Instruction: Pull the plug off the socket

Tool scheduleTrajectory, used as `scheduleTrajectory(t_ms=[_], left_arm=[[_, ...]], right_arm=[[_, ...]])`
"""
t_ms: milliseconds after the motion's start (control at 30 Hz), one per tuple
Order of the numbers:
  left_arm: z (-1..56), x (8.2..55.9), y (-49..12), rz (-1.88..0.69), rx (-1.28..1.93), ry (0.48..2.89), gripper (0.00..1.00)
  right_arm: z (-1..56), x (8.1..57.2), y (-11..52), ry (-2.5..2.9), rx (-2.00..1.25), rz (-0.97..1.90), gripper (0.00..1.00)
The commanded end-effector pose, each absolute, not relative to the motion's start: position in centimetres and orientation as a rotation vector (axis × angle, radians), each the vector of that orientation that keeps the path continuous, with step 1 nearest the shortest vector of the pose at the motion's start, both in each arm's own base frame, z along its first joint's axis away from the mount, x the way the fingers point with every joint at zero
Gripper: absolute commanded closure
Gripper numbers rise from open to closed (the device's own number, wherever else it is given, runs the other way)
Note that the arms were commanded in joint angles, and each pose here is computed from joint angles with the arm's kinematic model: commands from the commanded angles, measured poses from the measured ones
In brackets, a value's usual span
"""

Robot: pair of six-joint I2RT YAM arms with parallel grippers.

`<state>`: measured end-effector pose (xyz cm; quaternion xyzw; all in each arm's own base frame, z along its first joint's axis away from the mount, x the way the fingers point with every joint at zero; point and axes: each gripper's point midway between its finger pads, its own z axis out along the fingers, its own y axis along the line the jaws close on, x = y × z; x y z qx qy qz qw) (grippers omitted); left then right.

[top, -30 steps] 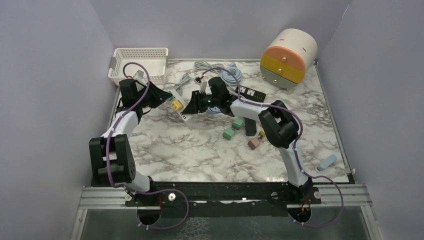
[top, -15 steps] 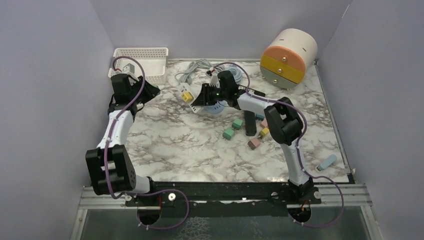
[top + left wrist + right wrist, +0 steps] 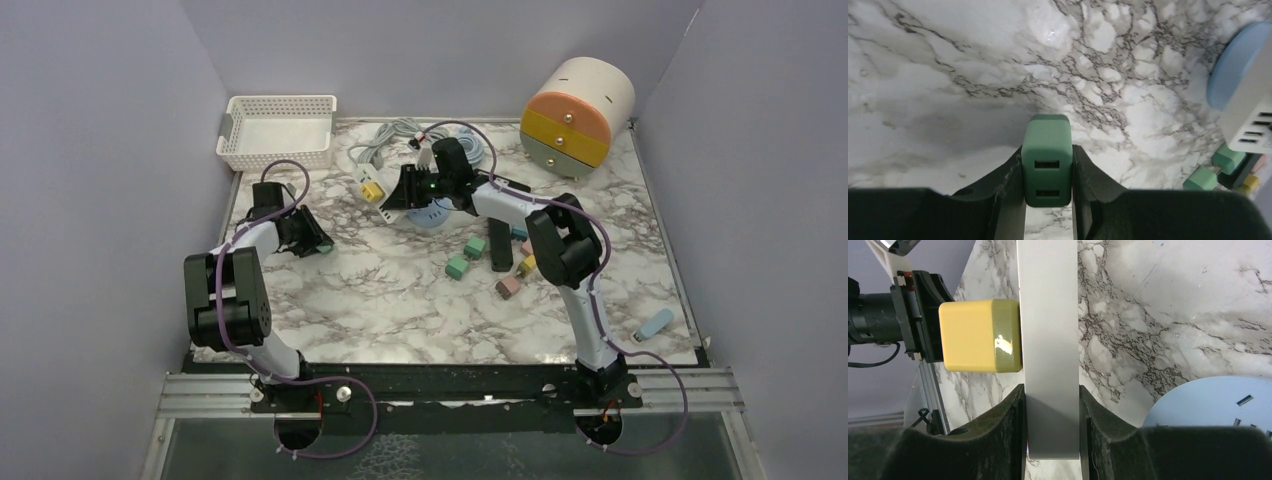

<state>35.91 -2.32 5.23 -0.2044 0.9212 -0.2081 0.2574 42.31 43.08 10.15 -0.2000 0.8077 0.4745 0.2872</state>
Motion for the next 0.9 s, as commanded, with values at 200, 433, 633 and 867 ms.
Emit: scheduleTrajectory(t_ms=[200, 433, 633, 867], left_arm=[[5.2, 34.5, -3.3, -0.601, -0.587, 2.489, 0.02], [15.7, 38.9, -6.8, -0.677, -0.369, 2.237, 0.01], [16.7, 40.0, -12.9, -0.856, -0.303, 2.199, 0.01], [14.5, 41.1, -14.1, -0.833, -0.365, 2.235, 0.01]], right_arm=[[10.1, 43.1, 43.2, 2.131, -0.565, 1.254, 0.99], [9.6, 43.5, 43.0, 2.143, -0.558, 1.218, 0.99], [9.6, 43.4, 42.9, 2.145, -0.559, 1.218, 0.99], [10.2, 43.2, 42.8, 2.133, -0.565, 1.219, 0.99]])
